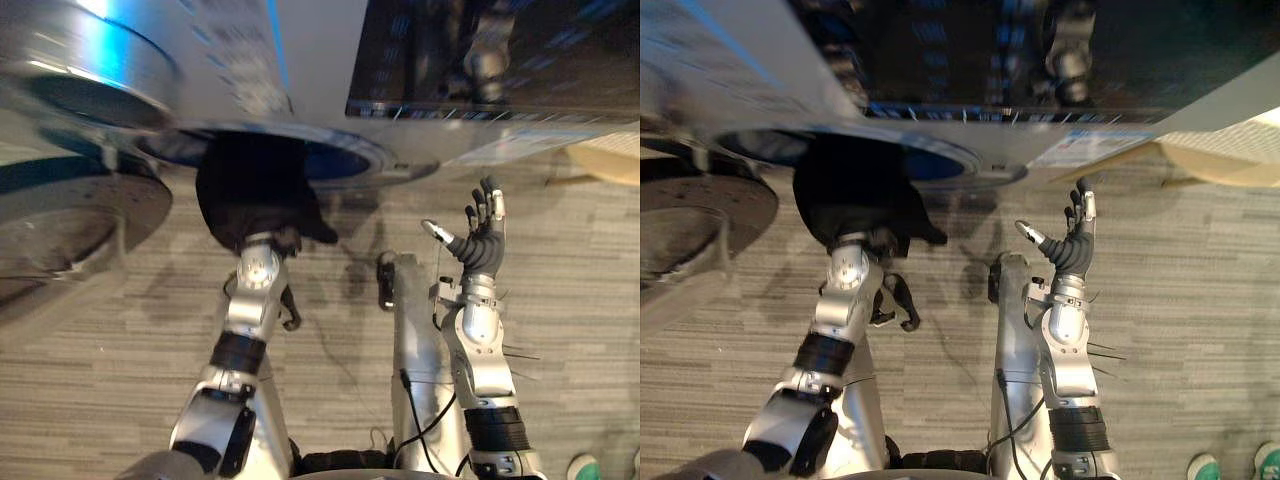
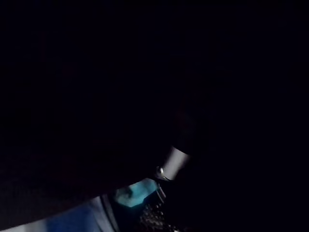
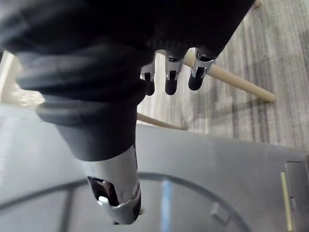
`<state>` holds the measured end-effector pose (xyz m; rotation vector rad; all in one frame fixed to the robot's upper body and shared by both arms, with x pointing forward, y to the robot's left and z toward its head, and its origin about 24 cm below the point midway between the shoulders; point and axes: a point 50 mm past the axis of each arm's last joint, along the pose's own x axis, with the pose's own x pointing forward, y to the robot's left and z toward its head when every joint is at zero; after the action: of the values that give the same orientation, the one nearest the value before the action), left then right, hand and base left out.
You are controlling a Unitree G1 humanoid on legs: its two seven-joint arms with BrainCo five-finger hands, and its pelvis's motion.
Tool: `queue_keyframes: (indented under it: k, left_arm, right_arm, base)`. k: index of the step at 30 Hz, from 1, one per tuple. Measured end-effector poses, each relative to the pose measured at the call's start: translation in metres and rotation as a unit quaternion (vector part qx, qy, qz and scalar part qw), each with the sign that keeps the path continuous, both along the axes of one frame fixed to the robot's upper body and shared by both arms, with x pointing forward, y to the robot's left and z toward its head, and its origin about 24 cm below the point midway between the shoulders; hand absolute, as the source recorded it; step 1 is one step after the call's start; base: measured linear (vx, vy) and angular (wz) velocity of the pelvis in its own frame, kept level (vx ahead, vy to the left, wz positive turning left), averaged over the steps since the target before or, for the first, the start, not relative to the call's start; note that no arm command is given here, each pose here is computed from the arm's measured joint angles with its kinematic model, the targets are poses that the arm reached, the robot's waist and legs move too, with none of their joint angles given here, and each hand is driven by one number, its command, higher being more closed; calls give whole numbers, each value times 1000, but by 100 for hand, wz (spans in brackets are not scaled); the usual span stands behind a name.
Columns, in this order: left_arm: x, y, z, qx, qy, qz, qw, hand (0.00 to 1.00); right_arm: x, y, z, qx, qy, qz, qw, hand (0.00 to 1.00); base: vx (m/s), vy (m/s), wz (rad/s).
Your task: Pick up the laundry basket with both hands and put the clothes into the washing machine.
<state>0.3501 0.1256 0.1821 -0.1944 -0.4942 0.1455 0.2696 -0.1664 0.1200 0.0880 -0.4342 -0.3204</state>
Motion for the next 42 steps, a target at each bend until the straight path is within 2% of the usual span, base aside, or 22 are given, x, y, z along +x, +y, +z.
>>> queue_keyframes:
  k: [3, 7, 12, 13, 20, 23, 26, 30, 31, 33, 36, 39, 42]
  left_arm:
    - [6, 14, 71, 22, -99, 29, 994, 100]
    - [-11, 30, 157, 37, -227, 77, 970, 100]
    - [-36, 33, 219, 60, -326, 138, 933, 100]
    - [-38, 34, 225, 65, -333, 150, 929, 0]
    - [-53, 39, 248, 145, -379, 207, 890, 0]
    - [-42, 30, 249, 260, -364, 227, 865, 0]
    - [-8, 14, 235, 424, -274, 213, 837, 0]
    - [20, 9, 212, 499, -174, 190, 828, 0]
    - [24, 7, 207, 526, -157, 194, 813, 0]
    - [26, 5, 205, 549, -148, 203, 797, 0]
    - [26, 8, 206, 545, -146, 207, 799, 0]
    - [17, 18, 217, 521, -162, 223, 808, 0]
    - [-7, 35, 227, 482, -211, 250, 813, 0]
  right_arm:
    - [-1, 3, 3, 9, -15, 5, 1000, 0]
    - [-11, 3, 4, 14, -35, 9, 999, 0]
    - [-14, 7, 8, 21, -53, 18, 998, 0]
    - [-16, 8, 11, 20, -62, 21, 998, 0]
    - [-23, 6, 12, 6, -76, 41, 996, 0]
    - [-24, 4, 11, 12, -82, 55, 995, 0]
    - [-24, 5, 12, 22, -89, 75, 993, 0]
    - [-24, 6, 14, 27, -94, 94, 991, 0]
    - [-24, 6, 14, 30, -96, 97, 990, 0]
    - [-24, 7, 15, 35, -99, 107, 989, 0]
    - [-24, 6, 15, 38, -100, 110, 988, 0]
    - [-25, 7, 16, 37, -103, 113, 988, 0]
    - [-31, 6, 18, 36, -109, 110, 987, 0]
  base:
    - [-69, -103, 8]
    - [-46, -35, 6]
    - [16, -1, -1]
    - [0, 0, 0]
    - [0, -3, 3]
    - [12, -5, 5]
    - [11, 3, 2]
    - [0, 0, 0]
    - [11, 0, -4]
    - [15, 1, -5]
    - [6, 1, -1]
    - [0, 0, 0]
    - [0, 0, 0]
